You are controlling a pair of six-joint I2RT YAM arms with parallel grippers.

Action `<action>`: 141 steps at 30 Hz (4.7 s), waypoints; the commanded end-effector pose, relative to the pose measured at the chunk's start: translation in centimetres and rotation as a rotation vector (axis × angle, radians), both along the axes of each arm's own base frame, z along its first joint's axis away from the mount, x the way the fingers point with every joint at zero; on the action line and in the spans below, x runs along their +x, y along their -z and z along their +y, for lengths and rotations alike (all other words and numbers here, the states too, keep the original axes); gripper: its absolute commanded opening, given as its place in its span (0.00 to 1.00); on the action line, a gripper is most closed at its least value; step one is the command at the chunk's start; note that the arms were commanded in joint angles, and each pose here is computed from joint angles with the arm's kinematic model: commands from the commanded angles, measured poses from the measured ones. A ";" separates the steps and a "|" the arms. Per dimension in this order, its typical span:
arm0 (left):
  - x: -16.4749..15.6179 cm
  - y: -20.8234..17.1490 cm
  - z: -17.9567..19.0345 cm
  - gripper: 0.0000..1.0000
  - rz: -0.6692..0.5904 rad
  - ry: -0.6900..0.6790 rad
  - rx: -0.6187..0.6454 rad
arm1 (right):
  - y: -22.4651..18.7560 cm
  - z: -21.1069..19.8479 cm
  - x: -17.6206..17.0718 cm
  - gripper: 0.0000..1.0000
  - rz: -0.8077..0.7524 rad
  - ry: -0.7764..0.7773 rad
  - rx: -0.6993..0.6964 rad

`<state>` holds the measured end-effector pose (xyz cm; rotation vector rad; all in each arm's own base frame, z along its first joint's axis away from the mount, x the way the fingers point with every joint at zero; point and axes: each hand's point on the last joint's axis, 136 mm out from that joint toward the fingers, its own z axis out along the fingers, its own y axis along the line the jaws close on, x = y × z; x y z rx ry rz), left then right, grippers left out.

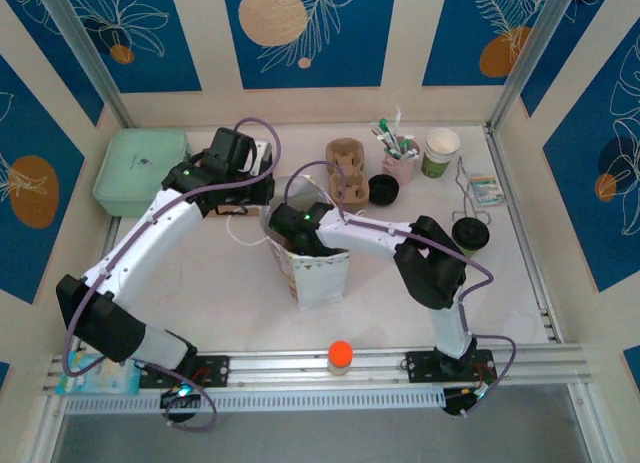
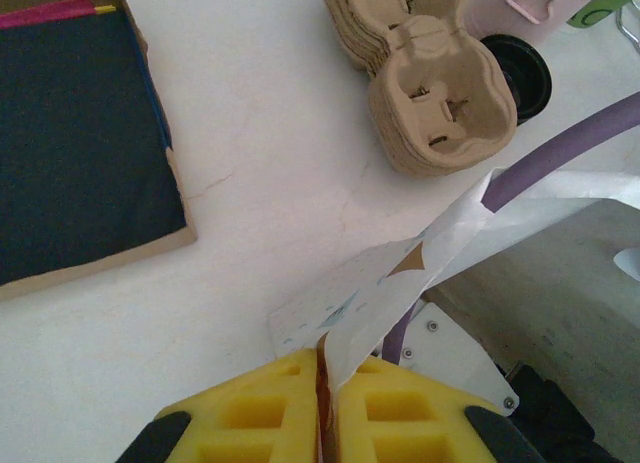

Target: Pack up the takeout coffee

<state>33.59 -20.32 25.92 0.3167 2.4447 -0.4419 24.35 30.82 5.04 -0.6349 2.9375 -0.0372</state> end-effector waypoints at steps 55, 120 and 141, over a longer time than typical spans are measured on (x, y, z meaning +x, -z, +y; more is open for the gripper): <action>-1.9 -2.3 1.0 0.64 -0.058 -0.019 -0.007 | -27.3 -1.3 2.2 0.87 -0.358 -0.042 0.347; -13.3 -15.1 0.3 0.00 -0.739 0.254 -0.495 | -35.8 -2.9 -2.3 0.00 -1.269 -0.140 0.680; -8.6 -14.0 0.2 0.00 -0.529 0.105 -0.270 | -30.1 -6.4 -1.7 0.00 -0.788 0.058 0.617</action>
